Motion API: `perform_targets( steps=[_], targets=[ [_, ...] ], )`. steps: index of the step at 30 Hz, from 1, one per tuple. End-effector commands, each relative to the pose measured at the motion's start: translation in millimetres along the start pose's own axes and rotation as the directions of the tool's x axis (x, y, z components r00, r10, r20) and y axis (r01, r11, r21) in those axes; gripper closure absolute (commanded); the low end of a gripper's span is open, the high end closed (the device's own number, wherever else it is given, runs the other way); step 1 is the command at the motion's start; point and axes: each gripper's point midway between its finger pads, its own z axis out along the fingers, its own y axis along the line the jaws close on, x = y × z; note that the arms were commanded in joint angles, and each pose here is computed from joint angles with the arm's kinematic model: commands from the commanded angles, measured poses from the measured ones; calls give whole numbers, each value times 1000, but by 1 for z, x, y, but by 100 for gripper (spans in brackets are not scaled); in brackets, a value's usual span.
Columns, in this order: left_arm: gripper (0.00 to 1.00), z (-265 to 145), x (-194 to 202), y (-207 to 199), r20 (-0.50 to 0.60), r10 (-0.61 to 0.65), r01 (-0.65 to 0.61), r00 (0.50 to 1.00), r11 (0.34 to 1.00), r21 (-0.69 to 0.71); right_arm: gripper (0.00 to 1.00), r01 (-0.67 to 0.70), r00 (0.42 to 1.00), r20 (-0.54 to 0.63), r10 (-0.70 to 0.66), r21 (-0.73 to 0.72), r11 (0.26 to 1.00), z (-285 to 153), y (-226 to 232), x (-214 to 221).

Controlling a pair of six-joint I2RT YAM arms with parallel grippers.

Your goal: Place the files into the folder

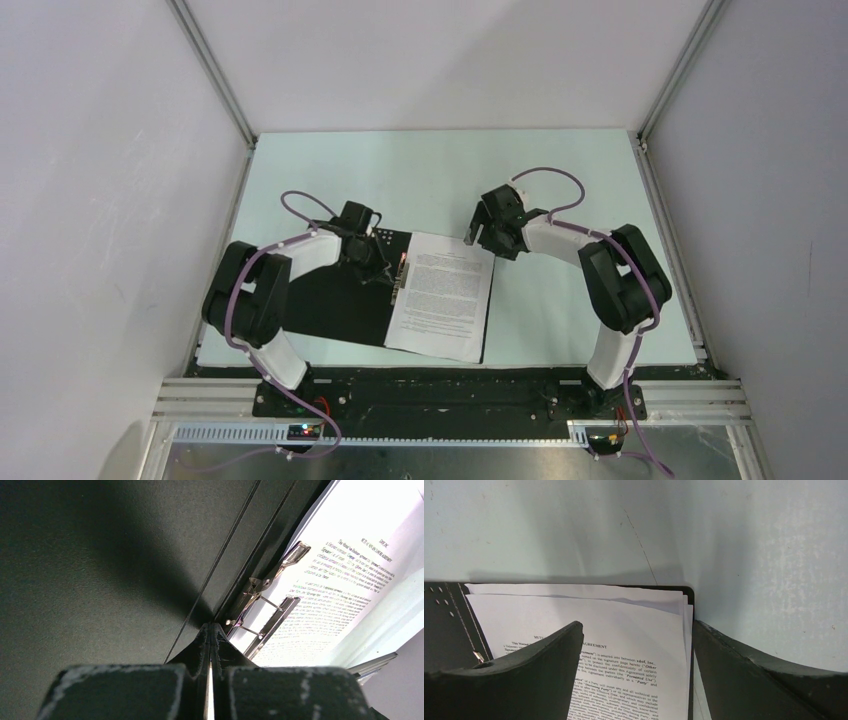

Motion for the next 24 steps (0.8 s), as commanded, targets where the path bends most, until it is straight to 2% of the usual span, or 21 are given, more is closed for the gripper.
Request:
perform_targets(
  steps=[1, 13, 24],
  targets=[
    [99, 11, 9, 7, -28, 4, -5, 1000, 999, -34, 16, 3, 1000, 2, -3, -20, 1000, 5, 7, -3],
    [100, 24, 31, -17, -67, 36, -36, 997, 999, -8, 16, 13, 1000, -3, -13, -26, 1000, 11, 3, -15],
    [100, 33, 39, -47, -78, 63, -61, 995, 998, 26, 15, 7, 1000, 2, -7, 19, 1000, 6, -28, -36]
  ],
)
